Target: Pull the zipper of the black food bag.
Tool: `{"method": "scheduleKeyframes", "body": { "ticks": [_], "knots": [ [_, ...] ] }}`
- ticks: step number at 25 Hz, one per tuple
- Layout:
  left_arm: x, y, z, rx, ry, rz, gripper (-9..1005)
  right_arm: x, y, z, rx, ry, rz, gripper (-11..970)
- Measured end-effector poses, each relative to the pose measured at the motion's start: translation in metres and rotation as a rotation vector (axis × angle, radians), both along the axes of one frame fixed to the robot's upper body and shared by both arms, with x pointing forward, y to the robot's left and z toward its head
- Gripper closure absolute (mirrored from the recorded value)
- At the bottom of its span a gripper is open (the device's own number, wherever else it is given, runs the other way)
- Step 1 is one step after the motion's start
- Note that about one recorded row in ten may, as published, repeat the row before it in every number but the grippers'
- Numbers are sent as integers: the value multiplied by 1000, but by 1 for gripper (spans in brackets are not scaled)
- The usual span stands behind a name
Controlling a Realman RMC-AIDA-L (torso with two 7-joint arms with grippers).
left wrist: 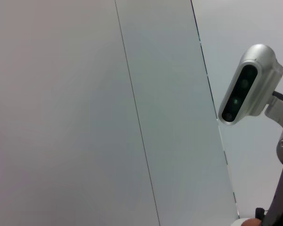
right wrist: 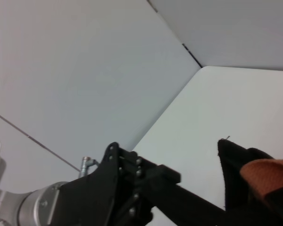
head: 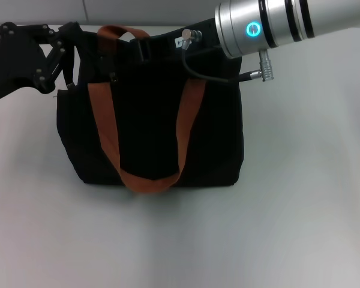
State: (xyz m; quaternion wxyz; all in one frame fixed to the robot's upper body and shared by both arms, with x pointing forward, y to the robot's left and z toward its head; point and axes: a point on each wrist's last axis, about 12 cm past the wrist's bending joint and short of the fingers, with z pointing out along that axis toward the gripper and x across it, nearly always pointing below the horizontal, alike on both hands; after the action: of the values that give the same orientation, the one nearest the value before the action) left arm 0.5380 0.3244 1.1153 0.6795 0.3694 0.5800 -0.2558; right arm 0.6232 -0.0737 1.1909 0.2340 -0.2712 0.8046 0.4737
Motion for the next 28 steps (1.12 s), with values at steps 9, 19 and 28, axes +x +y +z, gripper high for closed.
{"method": "scheduleKeyframes", "body": {
  "ticks": [9, 19, 28],
  "knots": [
    [-1, 2, 2, -1, -6, -5, 967, 3, 0, 1, -28, -25, 0, 618],
    [-3, 4, 1, -1, -3, -3, 964, 3, 1, 10, -42, -68, 13, 617],
    [-2, 0, 2, -13, -5, -21, 962, 1, 7, 4, -70, -72, 23, 616]
  ]
}}
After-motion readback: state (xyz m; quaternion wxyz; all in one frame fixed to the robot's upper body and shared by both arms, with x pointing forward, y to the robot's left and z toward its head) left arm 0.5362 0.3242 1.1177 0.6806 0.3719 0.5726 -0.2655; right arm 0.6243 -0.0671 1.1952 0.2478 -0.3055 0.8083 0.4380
